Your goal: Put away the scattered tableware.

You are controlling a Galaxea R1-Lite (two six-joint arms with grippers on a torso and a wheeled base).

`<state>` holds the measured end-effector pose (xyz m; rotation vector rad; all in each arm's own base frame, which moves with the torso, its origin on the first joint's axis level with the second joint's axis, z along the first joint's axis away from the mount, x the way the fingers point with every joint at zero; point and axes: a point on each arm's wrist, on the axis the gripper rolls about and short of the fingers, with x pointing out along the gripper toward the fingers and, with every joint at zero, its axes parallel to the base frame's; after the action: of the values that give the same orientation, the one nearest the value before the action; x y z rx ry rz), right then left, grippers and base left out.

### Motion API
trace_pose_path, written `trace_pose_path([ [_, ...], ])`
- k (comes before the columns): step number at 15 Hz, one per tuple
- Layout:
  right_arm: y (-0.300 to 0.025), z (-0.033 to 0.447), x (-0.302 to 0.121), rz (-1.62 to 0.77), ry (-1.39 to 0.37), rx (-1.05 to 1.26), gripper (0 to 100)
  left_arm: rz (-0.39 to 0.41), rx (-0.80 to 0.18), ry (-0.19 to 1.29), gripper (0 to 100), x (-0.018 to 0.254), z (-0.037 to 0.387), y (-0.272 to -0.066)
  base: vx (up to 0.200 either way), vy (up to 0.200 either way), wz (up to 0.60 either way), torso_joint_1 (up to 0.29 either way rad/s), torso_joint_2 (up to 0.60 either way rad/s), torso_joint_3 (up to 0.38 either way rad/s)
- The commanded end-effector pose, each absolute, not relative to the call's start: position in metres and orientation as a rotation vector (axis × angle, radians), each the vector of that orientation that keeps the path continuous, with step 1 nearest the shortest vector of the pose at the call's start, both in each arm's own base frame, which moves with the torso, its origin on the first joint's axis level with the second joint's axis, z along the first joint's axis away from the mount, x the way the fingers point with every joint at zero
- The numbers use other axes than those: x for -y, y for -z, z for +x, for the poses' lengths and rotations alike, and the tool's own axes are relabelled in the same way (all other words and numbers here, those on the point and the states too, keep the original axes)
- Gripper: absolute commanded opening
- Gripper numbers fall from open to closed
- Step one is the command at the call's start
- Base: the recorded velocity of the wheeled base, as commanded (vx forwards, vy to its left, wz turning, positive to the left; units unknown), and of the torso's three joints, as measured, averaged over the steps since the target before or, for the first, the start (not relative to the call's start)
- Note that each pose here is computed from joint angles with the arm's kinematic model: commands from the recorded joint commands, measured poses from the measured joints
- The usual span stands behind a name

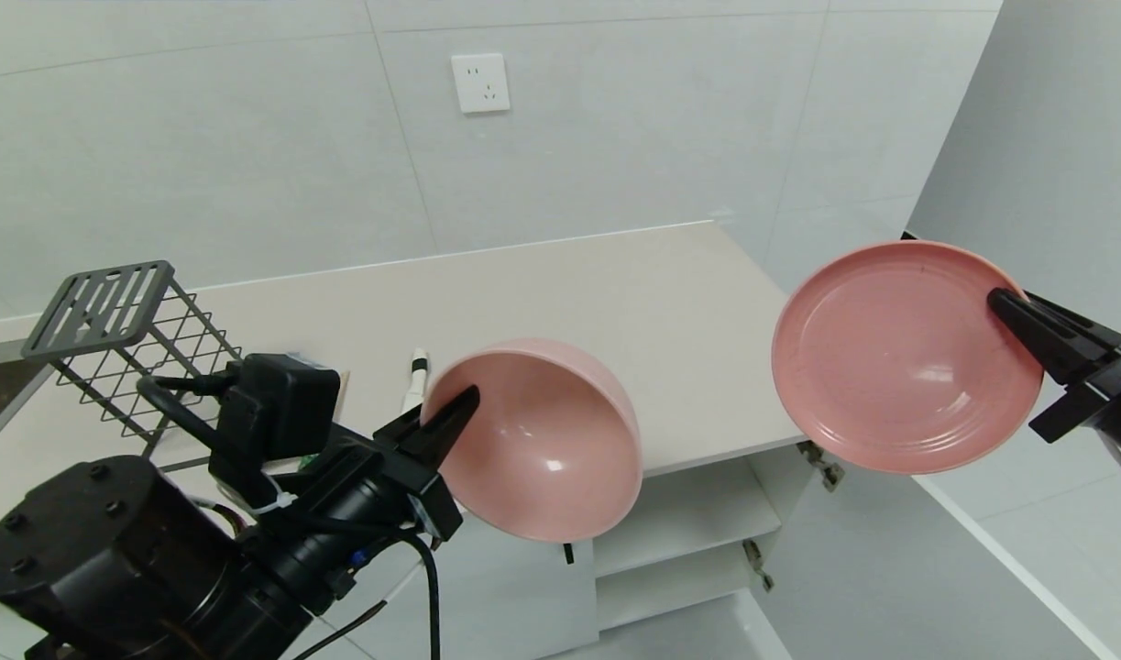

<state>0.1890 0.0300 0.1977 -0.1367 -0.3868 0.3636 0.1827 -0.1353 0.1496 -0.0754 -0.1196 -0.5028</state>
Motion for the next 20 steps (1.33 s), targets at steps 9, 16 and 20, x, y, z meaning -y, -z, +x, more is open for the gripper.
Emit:
trace_pose_path([
  [9,-0.1975,0.1892,-0.0301,-0.14,-0.363,0.387,0,-0.073,0.113,0.504,0,0.1351,0.1824,-0.1479,-0.022,-0.022,0.0,0.001,0.0,-0.001],
  [16,-0.1978,0.1889,-0.0301,-0.142,-0.363,0.389,0,-0.067,0.098,0.504,0,0.135,0.1824,-0.1447,0.0,0.0,0.0,-0.038,0.08,0.037],
  [20,-0.1971,0.1885,-0.0303,-0.143,-0.366,0.387,0,-0.064,0.091,0.504,0,0.1346,0.1818,-0.1431,0.0,0.0,0.0,-0.216,0.43,0.211],
])
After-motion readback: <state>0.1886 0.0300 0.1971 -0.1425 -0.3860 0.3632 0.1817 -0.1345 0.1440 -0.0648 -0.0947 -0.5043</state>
